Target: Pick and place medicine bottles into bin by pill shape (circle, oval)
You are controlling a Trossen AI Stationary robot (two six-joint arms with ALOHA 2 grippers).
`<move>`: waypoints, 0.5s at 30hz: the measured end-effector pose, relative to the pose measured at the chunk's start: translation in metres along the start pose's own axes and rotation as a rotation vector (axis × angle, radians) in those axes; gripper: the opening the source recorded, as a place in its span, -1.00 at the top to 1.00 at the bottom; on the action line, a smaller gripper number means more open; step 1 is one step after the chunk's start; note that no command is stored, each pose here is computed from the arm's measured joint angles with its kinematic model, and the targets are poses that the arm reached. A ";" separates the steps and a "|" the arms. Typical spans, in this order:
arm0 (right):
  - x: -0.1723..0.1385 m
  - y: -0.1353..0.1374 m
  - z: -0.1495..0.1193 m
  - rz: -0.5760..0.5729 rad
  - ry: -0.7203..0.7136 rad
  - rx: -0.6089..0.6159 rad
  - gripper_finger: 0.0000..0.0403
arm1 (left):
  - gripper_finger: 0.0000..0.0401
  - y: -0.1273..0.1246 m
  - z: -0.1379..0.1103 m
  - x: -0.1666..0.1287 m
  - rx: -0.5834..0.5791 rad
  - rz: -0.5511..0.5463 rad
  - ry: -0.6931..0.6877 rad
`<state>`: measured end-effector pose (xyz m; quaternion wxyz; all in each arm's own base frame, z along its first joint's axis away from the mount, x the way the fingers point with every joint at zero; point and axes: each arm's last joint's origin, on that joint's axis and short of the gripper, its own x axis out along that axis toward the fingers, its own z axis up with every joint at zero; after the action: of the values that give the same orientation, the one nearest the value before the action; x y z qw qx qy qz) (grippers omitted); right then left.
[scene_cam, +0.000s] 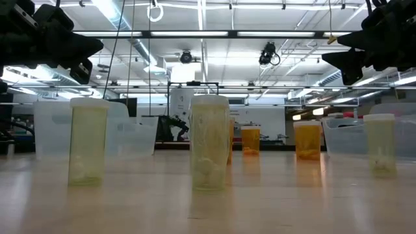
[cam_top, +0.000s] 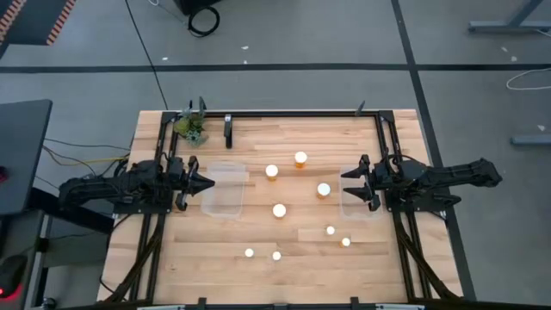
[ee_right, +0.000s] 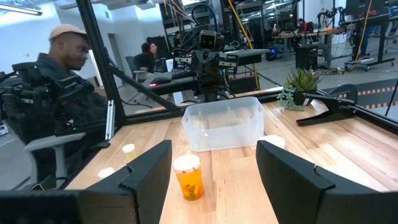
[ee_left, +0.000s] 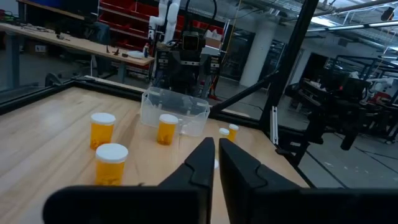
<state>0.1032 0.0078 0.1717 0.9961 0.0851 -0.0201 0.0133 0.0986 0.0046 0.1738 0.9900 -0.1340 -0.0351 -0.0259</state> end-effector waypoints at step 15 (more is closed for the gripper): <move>0.000 0.000 0.000 0.000 0.000 0.000 -0.20 | 0.87 0.000 0.000 0.000 0.000 0.000 0.001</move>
<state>0.1032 0.0078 0.1718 0.9961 0.0851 -0.0202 0.0133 0.0986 0.0047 0.1737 0.9900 -0.1340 -0.0348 -0.0257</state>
